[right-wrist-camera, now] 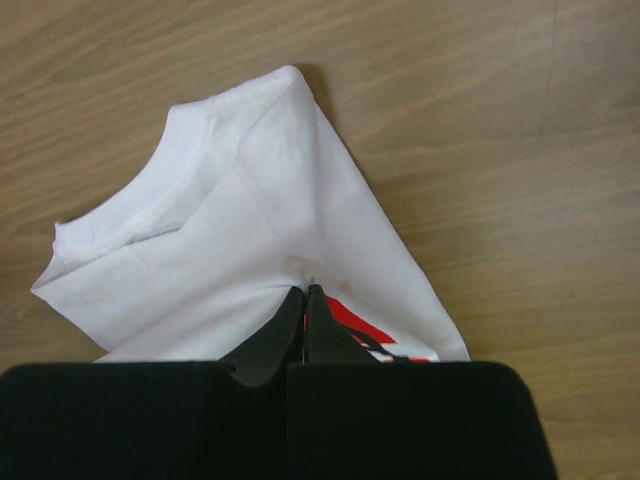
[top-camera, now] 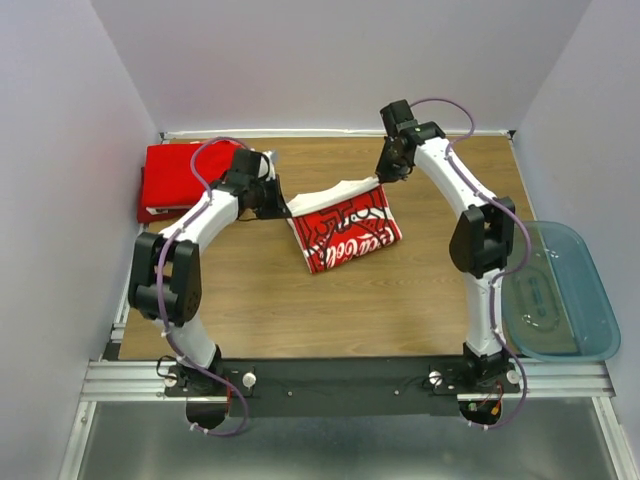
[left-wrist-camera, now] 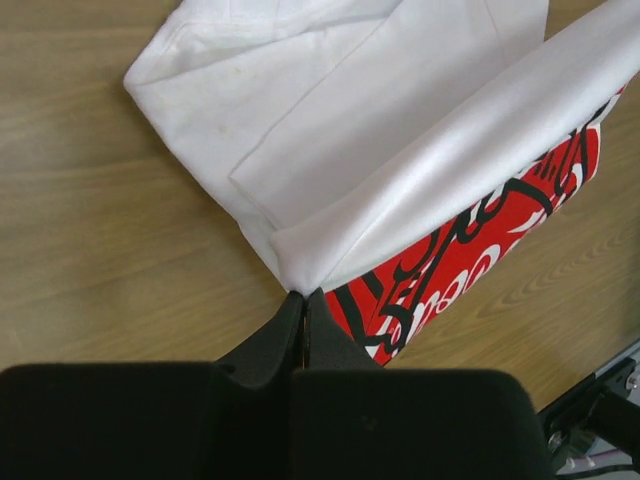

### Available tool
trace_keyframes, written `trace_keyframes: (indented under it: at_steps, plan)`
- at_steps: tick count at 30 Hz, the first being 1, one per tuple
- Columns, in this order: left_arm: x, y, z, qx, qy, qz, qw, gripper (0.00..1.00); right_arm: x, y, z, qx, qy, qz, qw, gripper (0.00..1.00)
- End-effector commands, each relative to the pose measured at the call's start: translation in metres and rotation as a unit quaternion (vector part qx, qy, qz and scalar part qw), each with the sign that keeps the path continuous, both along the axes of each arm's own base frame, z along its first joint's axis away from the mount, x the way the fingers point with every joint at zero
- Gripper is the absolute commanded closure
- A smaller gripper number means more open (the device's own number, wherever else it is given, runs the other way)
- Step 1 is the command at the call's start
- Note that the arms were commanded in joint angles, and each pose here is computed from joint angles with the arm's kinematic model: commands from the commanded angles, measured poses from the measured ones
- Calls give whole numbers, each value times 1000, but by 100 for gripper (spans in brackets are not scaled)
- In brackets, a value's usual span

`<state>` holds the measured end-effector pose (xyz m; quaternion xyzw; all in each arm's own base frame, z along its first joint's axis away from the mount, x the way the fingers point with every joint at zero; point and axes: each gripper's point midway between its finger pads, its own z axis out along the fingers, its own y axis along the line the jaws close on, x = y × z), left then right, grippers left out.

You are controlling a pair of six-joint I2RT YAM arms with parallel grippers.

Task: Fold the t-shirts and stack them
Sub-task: Fold the tshirt, then neatly place the folded tshirt to the corner

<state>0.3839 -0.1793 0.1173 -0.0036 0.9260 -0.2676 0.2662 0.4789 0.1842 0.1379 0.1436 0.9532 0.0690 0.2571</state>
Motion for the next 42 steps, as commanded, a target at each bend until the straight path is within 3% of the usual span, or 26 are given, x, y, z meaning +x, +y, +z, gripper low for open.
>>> trace_keyframes:
  at_steps: [1, 3, 4, 5, 7, 10, 11, 16, 20, 26, 32, 42]
  plan:
    - [29, 29, -20, 26, 20, 20, 999, 81, 52, -33, -14, -13, -26, -36, 999, 100]
    - [49, 43, -16, 20, 14, 56, 998, 50, 76, -22, 4, 20, -59, -18, 998, 76]
    - [66, 50, -5, 21, -5, 74, 997, 25, 84, -19, -9, 25, -53, -9, 998, 59]
    - [76, 55, 2, 20, -15, 89, 996, 18, 89, -13, -2, 37, -64, 3, 997, 39]
    - [96, 64, 23, 34, -55, 102, 993, 10, 99, -7, 20, 53, -97, 15, 994, 28]
    - [101, 61, 34, 30, -71, 92, 993, 10, 92, -7, 19, 48, -101, 35, 993, 25]
    - [100, 60, 35, 27, -72, 87, 993, 10, 92, -8, 43, 51, -132, 40, 989, 25]
    - [76, 40, 27, -11, -76, 55, 996, 10, 62, 2, 50, 68, -125, 102, 985, 25]
    - [55, 17, 18, -19, -73, 29, 997, 10, 32, 19, 42, 94, -107, 150, 978, 32]
    - [25, -16, 3, -55, -54, 3, 997, 10, -17, 52, -2, 116, -41, 189, 974, 58]
    - [9, -38, -7, -67, -44, -16, 997, 9, -46, 64, -48, 128, 17, 191, 973, 71]
    - [3, -36, -41, -68, -10, 27, 997, 8, -76, 53, -113, 113, 93, 187, 971, 90]
